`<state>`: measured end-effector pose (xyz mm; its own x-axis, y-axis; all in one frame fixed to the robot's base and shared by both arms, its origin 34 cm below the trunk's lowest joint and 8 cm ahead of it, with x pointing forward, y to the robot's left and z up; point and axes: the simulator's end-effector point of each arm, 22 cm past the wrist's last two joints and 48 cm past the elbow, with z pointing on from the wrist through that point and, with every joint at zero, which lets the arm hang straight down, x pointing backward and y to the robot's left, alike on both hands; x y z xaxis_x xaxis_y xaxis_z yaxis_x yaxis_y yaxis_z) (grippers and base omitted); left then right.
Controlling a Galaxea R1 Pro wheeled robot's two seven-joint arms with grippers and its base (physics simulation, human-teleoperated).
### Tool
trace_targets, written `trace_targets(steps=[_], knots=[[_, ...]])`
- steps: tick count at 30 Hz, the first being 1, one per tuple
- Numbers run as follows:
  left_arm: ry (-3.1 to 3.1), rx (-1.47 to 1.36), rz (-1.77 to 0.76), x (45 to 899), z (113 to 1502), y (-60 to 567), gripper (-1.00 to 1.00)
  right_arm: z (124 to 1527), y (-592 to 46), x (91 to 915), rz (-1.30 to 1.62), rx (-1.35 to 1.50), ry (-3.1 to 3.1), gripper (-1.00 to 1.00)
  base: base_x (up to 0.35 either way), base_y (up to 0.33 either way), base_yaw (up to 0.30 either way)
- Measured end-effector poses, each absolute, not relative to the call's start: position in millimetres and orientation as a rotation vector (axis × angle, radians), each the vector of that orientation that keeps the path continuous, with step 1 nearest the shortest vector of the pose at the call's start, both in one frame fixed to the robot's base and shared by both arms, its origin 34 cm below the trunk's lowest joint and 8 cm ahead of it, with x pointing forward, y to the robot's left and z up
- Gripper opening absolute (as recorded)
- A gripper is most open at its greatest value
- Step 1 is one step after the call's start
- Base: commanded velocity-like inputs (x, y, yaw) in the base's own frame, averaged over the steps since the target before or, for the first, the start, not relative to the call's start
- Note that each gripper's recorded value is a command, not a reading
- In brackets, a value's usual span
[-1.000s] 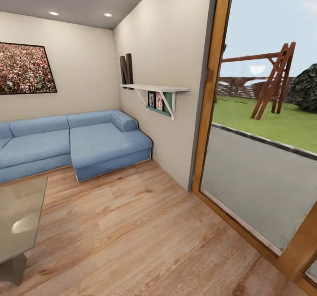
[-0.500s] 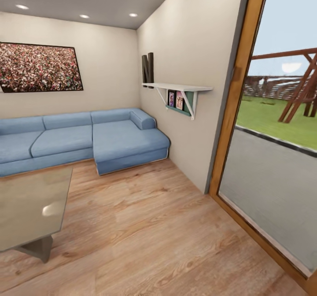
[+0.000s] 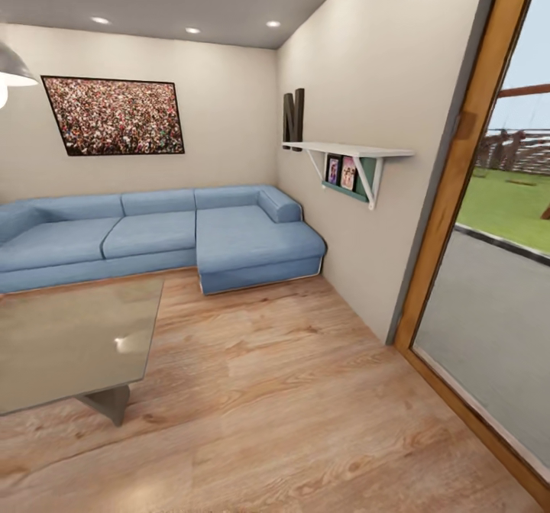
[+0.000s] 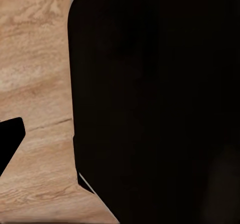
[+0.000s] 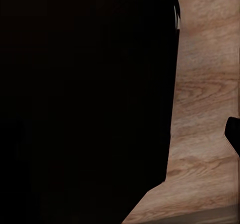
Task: Turn on the radio receiver that's on the table in the living room.
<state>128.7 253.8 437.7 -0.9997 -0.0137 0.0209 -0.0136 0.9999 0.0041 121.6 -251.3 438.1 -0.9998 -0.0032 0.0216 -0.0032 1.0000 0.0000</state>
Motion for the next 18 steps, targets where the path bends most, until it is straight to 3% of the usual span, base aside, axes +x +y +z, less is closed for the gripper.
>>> trace_targets(steps=[18], knots=[[-3.114,0.021,-0.006,125.8,437.8,253.9,1.0,438.2,-251.2,118.6,0.0,0.007,-3.113,1.0,0.0,0.0,0.284]])
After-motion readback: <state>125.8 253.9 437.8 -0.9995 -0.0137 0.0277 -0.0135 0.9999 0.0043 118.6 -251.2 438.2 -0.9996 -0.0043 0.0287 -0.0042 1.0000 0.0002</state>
